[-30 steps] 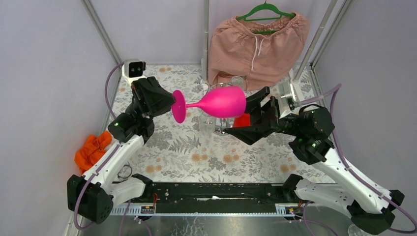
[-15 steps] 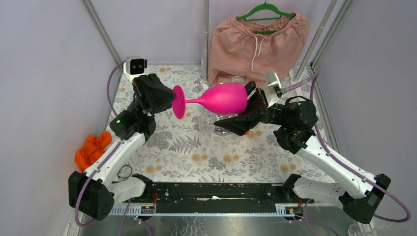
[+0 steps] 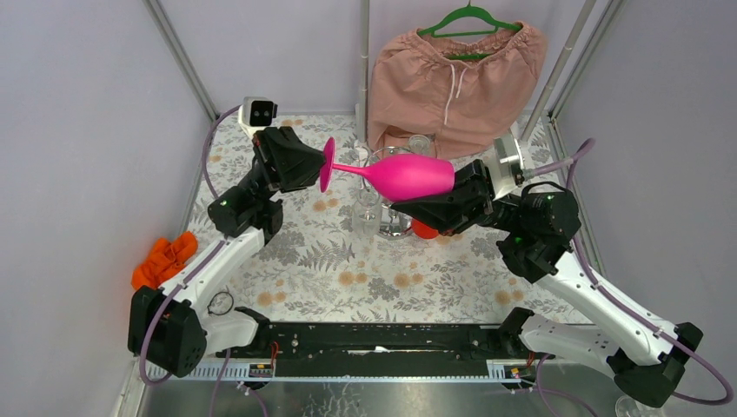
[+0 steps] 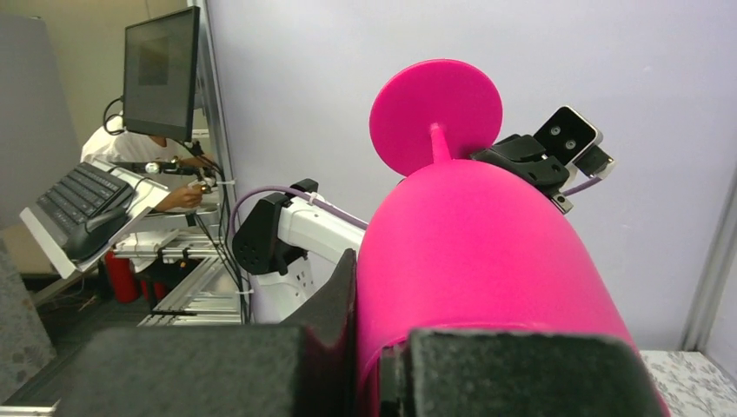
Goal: Take the wine glass off the wine glass rack
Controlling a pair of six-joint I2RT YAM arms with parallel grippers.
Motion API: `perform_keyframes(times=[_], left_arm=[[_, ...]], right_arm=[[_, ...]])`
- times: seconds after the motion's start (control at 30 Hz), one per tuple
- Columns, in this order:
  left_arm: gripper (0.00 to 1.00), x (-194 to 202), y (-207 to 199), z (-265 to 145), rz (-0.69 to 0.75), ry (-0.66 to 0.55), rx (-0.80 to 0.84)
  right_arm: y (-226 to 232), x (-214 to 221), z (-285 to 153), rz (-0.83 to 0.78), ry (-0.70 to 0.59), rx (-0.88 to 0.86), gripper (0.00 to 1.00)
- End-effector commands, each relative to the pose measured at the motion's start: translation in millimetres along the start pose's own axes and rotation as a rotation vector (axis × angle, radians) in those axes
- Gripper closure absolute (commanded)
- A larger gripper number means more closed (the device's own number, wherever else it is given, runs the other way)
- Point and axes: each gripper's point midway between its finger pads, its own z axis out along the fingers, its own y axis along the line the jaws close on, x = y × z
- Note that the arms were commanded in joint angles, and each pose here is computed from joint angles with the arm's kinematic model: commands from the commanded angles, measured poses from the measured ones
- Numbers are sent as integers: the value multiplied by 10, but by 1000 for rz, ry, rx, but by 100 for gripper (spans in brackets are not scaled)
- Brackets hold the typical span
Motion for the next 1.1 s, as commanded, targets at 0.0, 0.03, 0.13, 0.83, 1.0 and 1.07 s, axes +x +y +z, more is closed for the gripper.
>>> perform_keyframes(times=[0.0, 0.03, 0.13, 0.83, 1.0, 1.07], left_arm=[[94, 165, 151, -84, 103, 93, -16], [91, 168, 152, -82, 107, 95, -17], [76, 176, 148, -76, 120, 101, -19], [15, -412, 1319, -461, 473, -1, -836], [16, -677, 1509, -895, 545, -88, -1137], [16, -779, 1577, -1137, 563, -136, -1272]], right_arm=[[22, 85, -16, 41, 29, 19, 100], [9, 95, -21, 42, 33, 28, 100], [-21, 127, -24, 53, 44, 42, 100], [-249, 146, -112, 73, 64, 211, 100], [-315, 196, -226, 62, 93, 286, 100], [-338, 213, -271, 62, 95, 312, 100]])
